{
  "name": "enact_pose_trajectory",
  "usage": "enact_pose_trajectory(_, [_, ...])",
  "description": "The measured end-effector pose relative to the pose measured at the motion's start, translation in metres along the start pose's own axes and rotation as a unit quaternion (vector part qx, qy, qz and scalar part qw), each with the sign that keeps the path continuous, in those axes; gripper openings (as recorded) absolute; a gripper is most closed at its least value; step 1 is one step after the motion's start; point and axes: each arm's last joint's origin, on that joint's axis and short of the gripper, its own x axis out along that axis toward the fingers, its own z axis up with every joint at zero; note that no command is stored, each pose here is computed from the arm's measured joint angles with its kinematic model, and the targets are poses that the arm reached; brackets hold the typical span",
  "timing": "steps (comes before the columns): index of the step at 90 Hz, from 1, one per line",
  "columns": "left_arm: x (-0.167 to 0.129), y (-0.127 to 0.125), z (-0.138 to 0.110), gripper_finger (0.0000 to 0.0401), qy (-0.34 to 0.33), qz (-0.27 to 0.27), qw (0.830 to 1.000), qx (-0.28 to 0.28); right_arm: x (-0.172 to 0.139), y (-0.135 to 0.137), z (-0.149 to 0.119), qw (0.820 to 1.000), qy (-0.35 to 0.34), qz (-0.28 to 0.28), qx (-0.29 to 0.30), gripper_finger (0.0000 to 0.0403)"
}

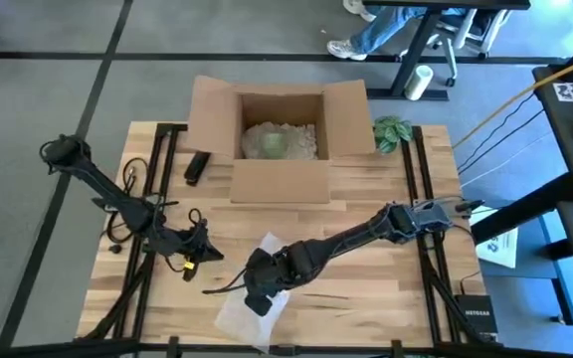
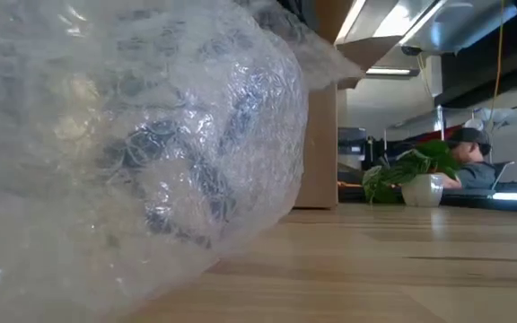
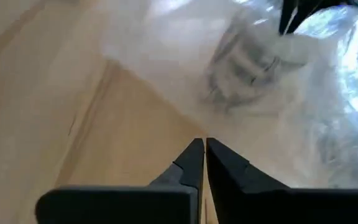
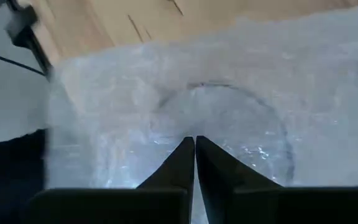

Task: Wrap mug
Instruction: Wrap the blue mug with bubble wrap

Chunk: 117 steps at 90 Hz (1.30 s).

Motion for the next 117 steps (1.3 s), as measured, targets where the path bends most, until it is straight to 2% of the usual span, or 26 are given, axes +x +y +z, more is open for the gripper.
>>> enact_pose_trajectory(18, [0.001, 0.006, -0.009, 0.0000, 0.007, 0.004, 0.999, -0.050, 0.026, -0.006, 0.004, 0.999, 0.041, 0.006, 0.013, 0.0001])
enact_pose_trajectory(32, [0.003, 0.002, -0.013, 0.0000, 0.013, -0.005, 0.998, -0.065, 0.045, -0.007, 0.002, 0.998, 0.064, 0.012, 0.009, 0.0000])
enact_pose_trajectory(45, [0.008, -0.014, -0.014, 0.0000, -0.013, -0.065, 0.996, -0.063, 0.047, -0.007, 0.002, 0.997, 0.069, 0.018, 0.007, 0.0000])
enact_pose_trajectory(55, [0.012, -0.033, -0.015, 0.0000, -0.028, -0.133, 0.989, -0.052, 0.046, -0.006, 0.002, 0.998, 0.058, 0.013, 0.006, 0.0000])
enact_pose_trajectory(61, [0.014, -0.047, -0.017, 0.0000, -0.022, -0.153, 0.987, -0.040, 0.045, -0.005, 0.003, 0.998, 0.054, 0.013, 0.002, 0.0000])
enact_pose_trajectory(77, [0.032, -0.080, -0.028, 0.0000, 0.030, -0.161, 0.986, -0.017, 0.045, -0.007, 0.006, 0.999, 0.049, 0.011, 0.001, 0.0000])
enact_pose_trajectory(90, [0.050, -0.100, -0.033, 0.0000, 0.053, -0.148, 0.987, -0.009, 0.045, -0.007, 0.006, 0.999, 0.046, 0.010, -0.003, 0.0000])
enact_pose_trajectory(102, [0.064, -0.119, -0.026, 0.0000, 0.037, -0.152, 0.988, 0.016, 0.045, -0.007, 0.006, 0.999, 0.043, 0.009, -0.007, 0.0000])
enact_pose_trajectory(117, [0.074, -0.134, -0.002, 0.0000, -0.036, -0.125, 0.989, 0.070, 0.045, -0.003, 0.007, 0.999, 0.023, 0.021, -0.012, 0.0000])
